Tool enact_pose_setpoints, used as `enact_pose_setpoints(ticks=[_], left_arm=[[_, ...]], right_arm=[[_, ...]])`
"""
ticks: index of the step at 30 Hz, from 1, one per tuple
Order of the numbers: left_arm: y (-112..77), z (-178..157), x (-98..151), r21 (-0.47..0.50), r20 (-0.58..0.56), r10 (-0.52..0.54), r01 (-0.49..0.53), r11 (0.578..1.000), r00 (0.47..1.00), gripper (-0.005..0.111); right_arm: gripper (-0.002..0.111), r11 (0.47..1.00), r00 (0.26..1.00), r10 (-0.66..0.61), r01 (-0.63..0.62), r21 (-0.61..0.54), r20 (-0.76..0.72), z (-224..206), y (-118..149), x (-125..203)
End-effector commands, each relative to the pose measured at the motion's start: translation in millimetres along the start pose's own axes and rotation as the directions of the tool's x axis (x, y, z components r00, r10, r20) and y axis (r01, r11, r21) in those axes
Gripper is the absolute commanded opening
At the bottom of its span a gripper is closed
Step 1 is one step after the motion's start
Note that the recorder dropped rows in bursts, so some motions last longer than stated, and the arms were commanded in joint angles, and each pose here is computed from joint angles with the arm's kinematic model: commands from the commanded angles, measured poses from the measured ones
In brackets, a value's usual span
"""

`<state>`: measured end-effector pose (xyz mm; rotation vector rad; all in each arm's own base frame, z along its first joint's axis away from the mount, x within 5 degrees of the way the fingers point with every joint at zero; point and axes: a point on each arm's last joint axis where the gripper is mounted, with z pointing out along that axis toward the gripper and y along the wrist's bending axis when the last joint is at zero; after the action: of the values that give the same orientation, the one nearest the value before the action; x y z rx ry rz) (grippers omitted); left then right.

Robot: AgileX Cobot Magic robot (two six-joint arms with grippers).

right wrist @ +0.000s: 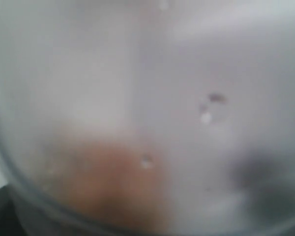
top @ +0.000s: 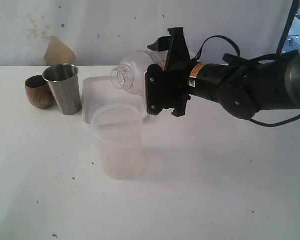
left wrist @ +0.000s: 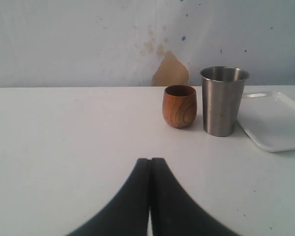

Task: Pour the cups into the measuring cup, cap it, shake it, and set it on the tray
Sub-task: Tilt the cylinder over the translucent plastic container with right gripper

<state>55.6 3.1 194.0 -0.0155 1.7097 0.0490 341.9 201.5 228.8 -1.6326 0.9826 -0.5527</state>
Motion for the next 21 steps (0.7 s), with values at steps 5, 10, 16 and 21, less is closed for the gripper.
enact_pose_setpoints(ticks=[5,10,16,21], left_arm=[[-0.3,0.1,1.2,0.004,0.002,0.001,-0.001,1.000,1.000,0.000],[-0.3,0.1,1.2,0.004,0.002,0.001,-0.001,1.000,1.000,0.000],[-0.3,0.1,1.2,0.004,0.002,0.001,-0.001,1.000,1.000,0.000],[-0.3,0.1,1.2,0.004,0.002,0.001,-0.001,1.000,1.000,0.000]], right_arm=[[0.000,0.987,0.989,-0.147,0.147,0.071,0.008,-2.3,-14.3,-2.9],[0.000,0.969,0.971,-0.237,0.237,0.071,0.004,-2.2,-14.2,-3.6],[0.000,0.944,0.947,-0.321,0.320,0.078,-0.002,-2.3,-14.8,-3.8],[0.000,0.926,0.930,-0.368,0.367,0.093,-0.006,-2.4,-16.0,-4.4]])
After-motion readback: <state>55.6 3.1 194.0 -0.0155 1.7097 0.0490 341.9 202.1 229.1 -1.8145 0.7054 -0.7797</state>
